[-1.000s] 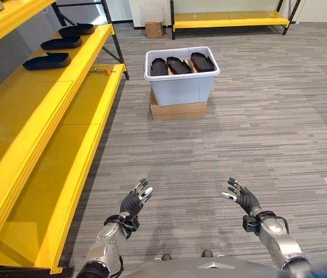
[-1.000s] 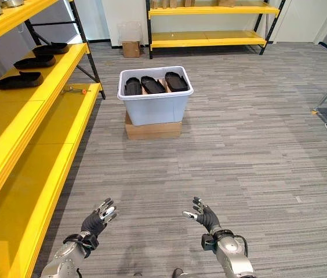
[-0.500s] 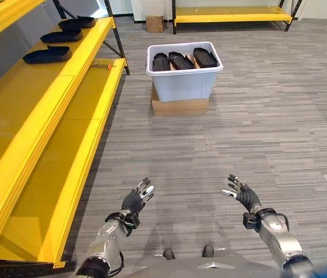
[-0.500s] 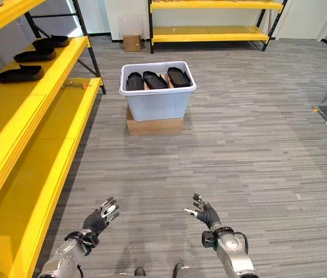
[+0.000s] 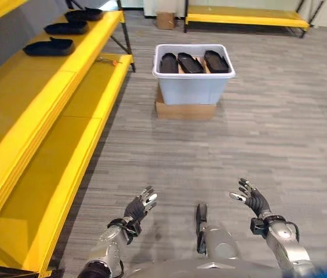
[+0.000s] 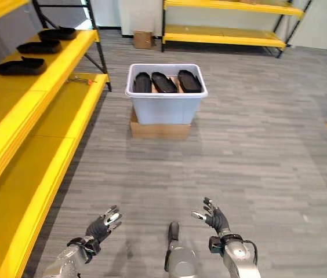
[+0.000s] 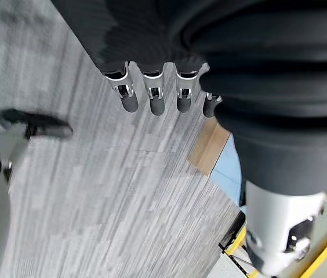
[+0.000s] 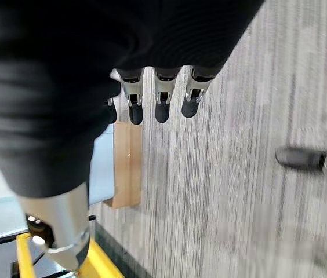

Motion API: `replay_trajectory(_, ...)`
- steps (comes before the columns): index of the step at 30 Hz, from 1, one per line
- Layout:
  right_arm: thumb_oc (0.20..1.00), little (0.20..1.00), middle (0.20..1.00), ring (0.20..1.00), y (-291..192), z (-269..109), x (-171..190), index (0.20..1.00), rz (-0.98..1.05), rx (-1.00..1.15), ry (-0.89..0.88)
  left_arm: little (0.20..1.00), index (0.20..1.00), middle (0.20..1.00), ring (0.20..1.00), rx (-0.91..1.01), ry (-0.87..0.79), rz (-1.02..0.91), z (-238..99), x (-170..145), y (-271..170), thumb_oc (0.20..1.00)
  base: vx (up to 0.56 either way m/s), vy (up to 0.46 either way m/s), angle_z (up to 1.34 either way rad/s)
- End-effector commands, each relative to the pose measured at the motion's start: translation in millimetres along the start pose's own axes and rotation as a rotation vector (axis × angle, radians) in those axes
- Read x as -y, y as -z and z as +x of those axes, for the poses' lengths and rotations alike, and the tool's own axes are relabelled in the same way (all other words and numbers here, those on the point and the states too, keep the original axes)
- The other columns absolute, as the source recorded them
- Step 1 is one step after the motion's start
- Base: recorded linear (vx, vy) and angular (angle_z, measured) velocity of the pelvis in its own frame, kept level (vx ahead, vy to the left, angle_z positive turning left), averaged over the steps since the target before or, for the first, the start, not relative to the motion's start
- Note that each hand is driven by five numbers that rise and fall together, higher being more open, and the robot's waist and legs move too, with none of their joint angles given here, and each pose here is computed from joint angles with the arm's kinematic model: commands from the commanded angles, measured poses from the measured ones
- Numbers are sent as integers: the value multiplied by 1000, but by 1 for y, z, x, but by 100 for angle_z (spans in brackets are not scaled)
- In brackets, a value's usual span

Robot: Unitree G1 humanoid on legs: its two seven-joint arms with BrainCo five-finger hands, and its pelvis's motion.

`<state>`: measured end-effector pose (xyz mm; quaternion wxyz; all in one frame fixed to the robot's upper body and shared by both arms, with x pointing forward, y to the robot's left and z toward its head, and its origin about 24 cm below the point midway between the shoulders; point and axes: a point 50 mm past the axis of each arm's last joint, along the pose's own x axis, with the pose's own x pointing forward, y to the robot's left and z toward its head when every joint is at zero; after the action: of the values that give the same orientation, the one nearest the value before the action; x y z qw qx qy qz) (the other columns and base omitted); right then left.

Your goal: Move parts from the plastic box to the shelf.

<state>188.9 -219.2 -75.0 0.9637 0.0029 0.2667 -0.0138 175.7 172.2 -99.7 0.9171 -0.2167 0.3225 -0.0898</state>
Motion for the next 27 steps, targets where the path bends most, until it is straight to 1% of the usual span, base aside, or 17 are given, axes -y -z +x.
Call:
replay_trajectory(1,1000,1000,1000,1000,-32,6,-2,1000,-43,152,0,1000,1000,1000,1000,101,41,49,1,5,-21,1000,334,-154,-3)
replay_trajectory(4,1000,1000,1000,1000,-34,6,2,1000,-63,146,5,1000,1000,1000,1000,119,43,38,1,6,-24,1000,291,-187,-27)
replay_trajectory(9,1000,1000,1000,1000,-40,5,9,1000,-118,166,-14,1000,1000,1000,1000,162,39,12,6,10,-33,1000,309,-325,-18)
replay_trajectory(12,1000,1000,1000,1000,-38,5,12,1000,-118,157,-15,1000,1000,1000,1000,159,26,22,7,6,-36,1000,323,-203,-3)
replay_trajectory(17,1000,1000,1000,1000,-39,8,1,1000,-141,133,-60,1000,1000,1000,1000,161,-7,15,4,1,-39,1000,286,171,-12)
replay_trajectory(18,1000,1000,1000,1000,-36,8,-3,1000,-89,102,-85,1000,1000,1000,1000,152,-12,-4,2,-1,-37,1000,395,294,-31)
replay_trajectory(20,1000,1000,1000,1000,-36,7,-5,1000,-157,119,-106,1000,1000,1000,1000,152,-17,-11,-1,-4,-33,1000,407,250,-66)
replay_trajectory(22,1000,1000,1000,1000,-38,5,-10,1000,-160,123,-152,1000,1000,1000,1000,161,-28,-14,-4,-7,-29,1000,404,279,-65)
replay_trajectory(24,1000,1000,1000,1000,-46,5,-15,1000,-245,161,-196,1000,1000,1000,1000,174,-51,8,-7,-12,-28,1000,461,329,-61)
replay_trajectory(27,1000,1000,1000,1000,-45,5,-16,1000,-251,158,-203,1000,1000,1000,1000,166,-64,47,-7,-17,-32,1000,383,240,-44)
